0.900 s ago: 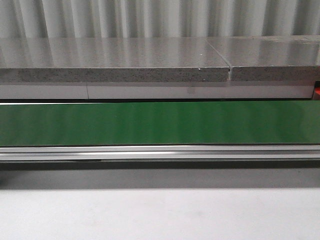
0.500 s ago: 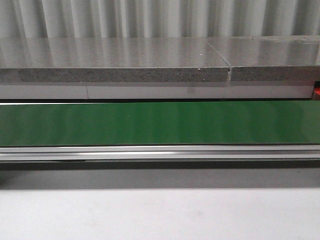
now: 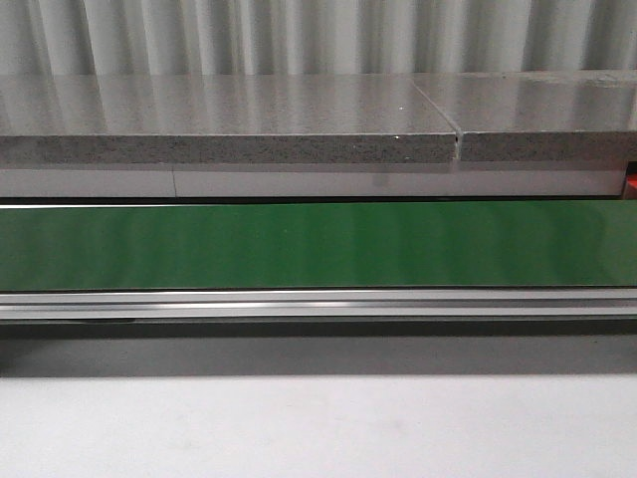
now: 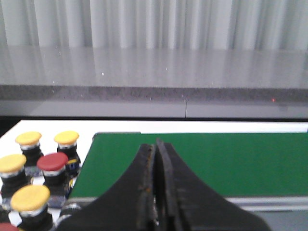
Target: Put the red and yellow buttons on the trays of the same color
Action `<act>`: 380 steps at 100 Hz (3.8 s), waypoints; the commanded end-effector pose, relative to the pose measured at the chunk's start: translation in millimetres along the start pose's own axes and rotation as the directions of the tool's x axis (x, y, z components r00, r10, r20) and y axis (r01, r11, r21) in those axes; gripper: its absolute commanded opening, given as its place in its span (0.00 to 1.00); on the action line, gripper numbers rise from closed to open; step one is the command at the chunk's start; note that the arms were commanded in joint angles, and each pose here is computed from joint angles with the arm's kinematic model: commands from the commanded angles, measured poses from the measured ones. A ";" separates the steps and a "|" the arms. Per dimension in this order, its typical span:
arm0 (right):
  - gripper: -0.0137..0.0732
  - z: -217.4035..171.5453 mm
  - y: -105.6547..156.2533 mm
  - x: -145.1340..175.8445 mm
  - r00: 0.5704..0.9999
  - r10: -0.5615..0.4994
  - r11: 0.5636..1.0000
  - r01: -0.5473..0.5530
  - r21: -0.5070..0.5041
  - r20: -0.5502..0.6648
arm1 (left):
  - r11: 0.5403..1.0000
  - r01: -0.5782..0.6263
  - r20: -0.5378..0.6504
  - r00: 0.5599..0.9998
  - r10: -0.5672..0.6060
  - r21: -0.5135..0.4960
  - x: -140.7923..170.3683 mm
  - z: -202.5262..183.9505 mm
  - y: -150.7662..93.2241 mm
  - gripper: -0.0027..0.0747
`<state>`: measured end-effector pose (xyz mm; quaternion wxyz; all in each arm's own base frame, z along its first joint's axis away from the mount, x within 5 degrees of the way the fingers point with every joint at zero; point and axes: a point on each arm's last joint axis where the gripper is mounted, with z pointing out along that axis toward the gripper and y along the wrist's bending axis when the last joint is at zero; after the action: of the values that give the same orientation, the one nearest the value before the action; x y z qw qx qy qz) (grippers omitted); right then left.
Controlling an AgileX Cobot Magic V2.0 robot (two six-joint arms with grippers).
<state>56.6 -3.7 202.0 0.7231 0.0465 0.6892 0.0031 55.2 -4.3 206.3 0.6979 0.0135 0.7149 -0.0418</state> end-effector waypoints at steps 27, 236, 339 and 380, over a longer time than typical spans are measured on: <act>0.08 -2.6 1.8 -14.5 0.993 -0.015 1.000 0.016 -0.012 0.114 | 1.000 0.006 -0.036 0.999 -0.006 -0.005 -83.8 -20.9 -3.0 0.01; 0.08 -2.6 1.8 -14.5 0.993 -0.015 1.000 0.016 -0.012 0.114 | 0.847 0.117 -0.678 0.547 -0.491 -0.519 -125.9 201.9 97.3 0.64; 0.08 -2.6 1.8 -14.5 0.993 -0.015 1.000 0.016 -0.012 0.114 | 0.723 0.195 -0.700 0.182 -0.690 -0.662 -60.6 275.9 146.1 0.64; 0.08 -2.6 1.8 -14.5 0.993 -0.015 1.000 0.016 -0.012 0.114 | 0.717 0.183 -0.712 0.107 -0.694 -0.672 -42.4 288.7 152.0 0.64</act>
<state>56.6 -3.7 202.0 0.7231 0.0467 0.6892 0.0033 355.4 127.4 215.6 0.0383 -0.3319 0.9397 -0.0736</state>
